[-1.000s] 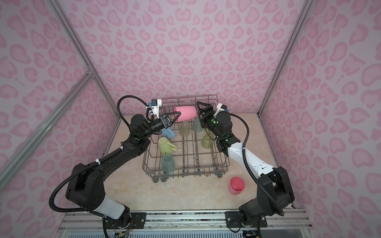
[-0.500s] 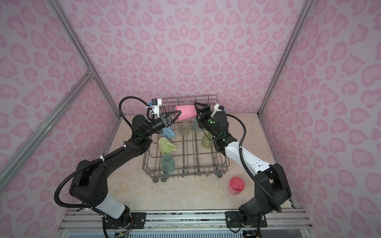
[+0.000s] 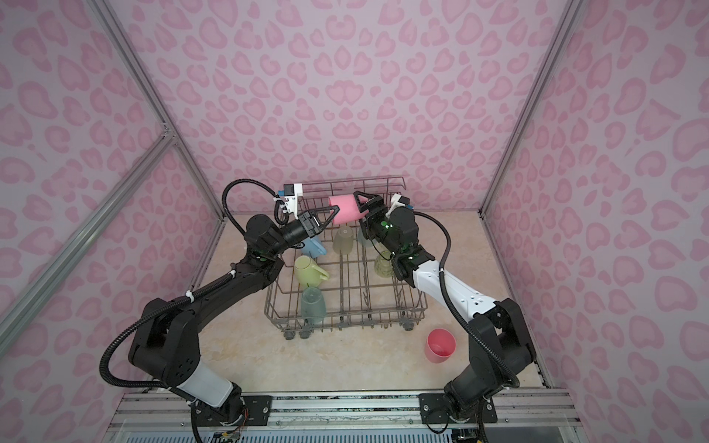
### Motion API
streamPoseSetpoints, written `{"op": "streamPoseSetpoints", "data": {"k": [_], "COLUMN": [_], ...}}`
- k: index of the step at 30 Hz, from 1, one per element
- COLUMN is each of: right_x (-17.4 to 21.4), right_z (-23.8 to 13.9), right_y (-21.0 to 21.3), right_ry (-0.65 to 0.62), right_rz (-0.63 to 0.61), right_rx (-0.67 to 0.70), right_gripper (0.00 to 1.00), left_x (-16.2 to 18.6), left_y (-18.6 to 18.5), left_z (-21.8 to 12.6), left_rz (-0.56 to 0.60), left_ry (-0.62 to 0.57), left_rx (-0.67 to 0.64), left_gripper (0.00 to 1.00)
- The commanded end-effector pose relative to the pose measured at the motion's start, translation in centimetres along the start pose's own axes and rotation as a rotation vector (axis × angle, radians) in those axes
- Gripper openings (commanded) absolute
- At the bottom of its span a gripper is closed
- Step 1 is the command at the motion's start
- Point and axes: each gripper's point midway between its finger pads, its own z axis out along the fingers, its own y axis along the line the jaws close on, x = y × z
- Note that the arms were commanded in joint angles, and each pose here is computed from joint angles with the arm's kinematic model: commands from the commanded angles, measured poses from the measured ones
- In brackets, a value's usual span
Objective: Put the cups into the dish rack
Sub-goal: 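Close the right gripper on the pink cup while the left opens, then lower the pink cup into the rack with the right while the left withdraws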
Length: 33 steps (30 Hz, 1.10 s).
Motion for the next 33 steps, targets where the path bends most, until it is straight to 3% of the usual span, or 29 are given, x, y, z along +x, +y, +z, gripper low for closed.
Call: {"op": "streamPoseSetpoints", "data": {"k": [1, 6, 13, 16, 24, 27, 33], "right_x": [0.2, 0.2, 0.3, 0.1, -0.8, -1.2, -2.0], "right_z": [0.2, 0.2, 0.4, 0.2, -0.5, -0.8, -1.9], "right_y": [0.6, 0.8, 1.1, 0.9, 0.3, -0.3, -1.3], "right_ry": [0.011, 0.011, 0.009, -0.004, -0.058, -0.074, -0.119], "right_rz": [0.012, 0.015, -0.005, -0.031, -0.145, -0.200, -0.369], "right_rx": [-0.034, -0.038, -0.044, -0.030, 0.026, 0.058, 0.156], "right_gripper": [0.86, 0.83, 0.65, 0.60, 0.56, 0.56, 0.55], "left_x": [-0.9, -0.6, 0.1, 0.3, 1.0, 1.3, 2.2], "left_y": [-1.3, -0.8, 0.2, 0.4, 1.4, 2.7, 5.1], "left_z": [0.3, 0.5, 0.7, 0.7, -0.1, -0.6, -2.0], "left_rz": [0.040, 0.033, 0.013, 0.007, -0.004, -0.009, -0.009], "left_ry": [-0.027, -0.028, -0.018, -0.009, 0.017, 0.030, 0.072], "left_rx": [0.050, 0.045, 0.026, 0.012, -0.065, -0.141, -0.301], "left_gripper": [0.03, 0.03, 0.04, 0.13, 0.51, 0.59, 0.66]}}
